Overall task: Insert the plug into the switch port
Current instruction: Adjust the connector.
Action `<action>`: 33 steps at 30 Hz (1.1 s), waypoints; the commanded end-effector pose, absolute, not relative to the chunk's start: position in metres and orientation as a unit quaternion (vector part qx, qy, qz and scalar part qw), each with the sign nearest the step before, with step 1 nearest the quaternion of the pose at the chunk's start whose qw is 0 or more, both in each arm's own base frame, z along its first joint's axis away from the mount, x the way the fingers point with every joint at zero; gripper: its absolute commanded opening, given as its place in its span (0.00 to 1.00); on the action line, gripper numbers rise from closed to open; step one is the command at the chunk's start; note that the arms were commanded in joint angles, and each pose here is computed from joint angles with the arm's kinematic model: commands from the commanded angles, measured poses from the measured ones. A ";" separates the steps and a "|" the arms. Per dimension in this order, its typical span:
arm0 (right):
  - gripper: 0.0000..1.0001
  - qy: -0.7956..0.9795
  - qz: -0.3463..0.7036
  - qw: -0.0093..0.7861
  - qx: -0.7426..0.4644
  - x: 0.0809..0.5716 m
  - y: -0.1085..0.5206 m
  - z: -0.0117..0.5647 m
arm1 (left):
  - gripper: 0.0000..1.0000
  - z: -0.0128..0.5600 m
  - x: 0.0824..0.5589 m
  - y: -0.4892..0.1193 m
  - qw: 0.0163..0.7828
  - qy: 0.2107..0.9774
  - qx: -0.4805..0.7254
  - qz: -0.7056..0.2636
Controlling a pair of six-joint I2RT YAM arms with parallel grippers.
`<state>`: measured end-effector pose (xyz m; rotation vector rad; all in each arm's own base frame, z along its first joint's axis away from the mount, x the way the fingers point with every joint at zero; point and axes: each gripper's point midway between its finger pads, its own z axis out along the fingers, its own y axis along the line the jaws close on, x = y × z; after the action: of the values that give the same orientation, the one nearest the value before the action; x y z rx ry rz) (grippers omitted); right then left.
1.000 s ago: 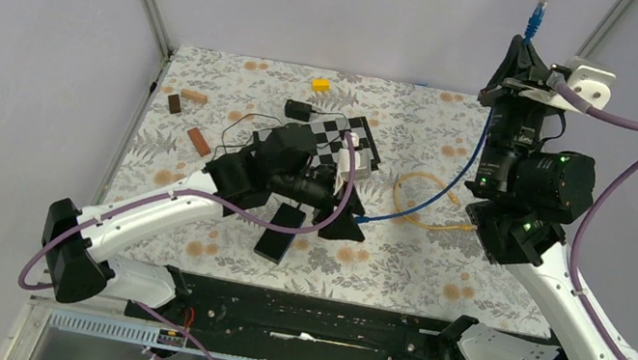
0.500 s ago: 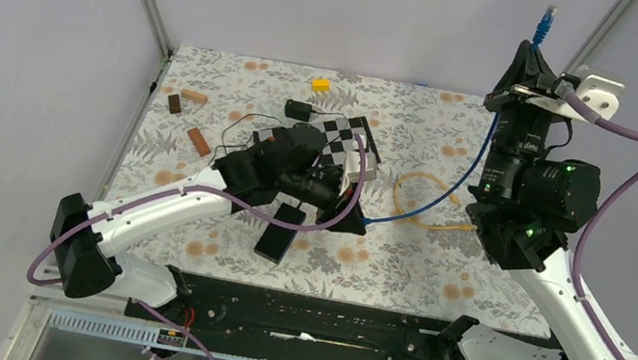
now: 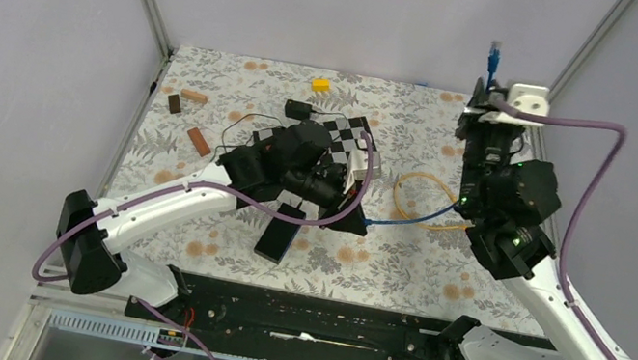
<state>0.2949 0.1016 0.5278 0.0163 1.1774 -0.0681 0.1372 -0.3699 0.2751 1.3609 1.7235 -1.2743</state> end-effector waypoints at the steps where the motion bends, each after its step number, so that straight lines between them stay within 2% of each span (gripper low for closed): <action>1: 0.34 0.626 -0.044 0.774 -0.085 0.302 0.121 0.458 | 0.00 0.278 0.131 -0.372 0.272 0.662 0.484 -0.504; 3: 0.42 0.654 -0.029 0.748 -0.110 0.300 0.129 0.426 | 0.00 0.266 0.126 -0.368 0.246 0.677 0.469 -0.511; 6: 0.61 0.691 -0.009 0.711 -0.130 0.295 0.137 0.384 | 0.00 0.248 0.122 -0.359 0.217 0.697 0.445 -0.518; 9: 0.71 0.707 0.007 0.688 -0.164 0.289 0.145 0.360 | 0.00 0.238 0.122 -0.353 0.193 0.706 0.413 -0.542; 16: 0.76 0.623 0.135 0.694 -0.335 0.242 0.195 0.353 | 0.00 0.210 0.127 -0.341 0.157 0.733 0.398 -0.528; 22: 0.76 0.518 0.255 0.638 -0.510 0.179 0.242 0.321 | 0.00 0.206 0.119 -0.335 0.127 0.729 0.415 -0.529; 26: 0.76 0.478 0.308 0.599 -0.564 0.148 0.253 0.298 | 0.00 0.211 0.113 -0.330 0.127 0.718 0.429 -0.533; 33: 0.76 0.478 0.366 0.527 -0.600 0.122 0.259 0.258 | 0.00 0.222 0.109 -0.324 0.143 0.707 0.446 -0.530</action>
<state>0.1474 0.2516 0.2682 -1.3296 1.2100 0.7411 0.1081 -0.3218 0.1852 1.2195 2.2180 -1.5137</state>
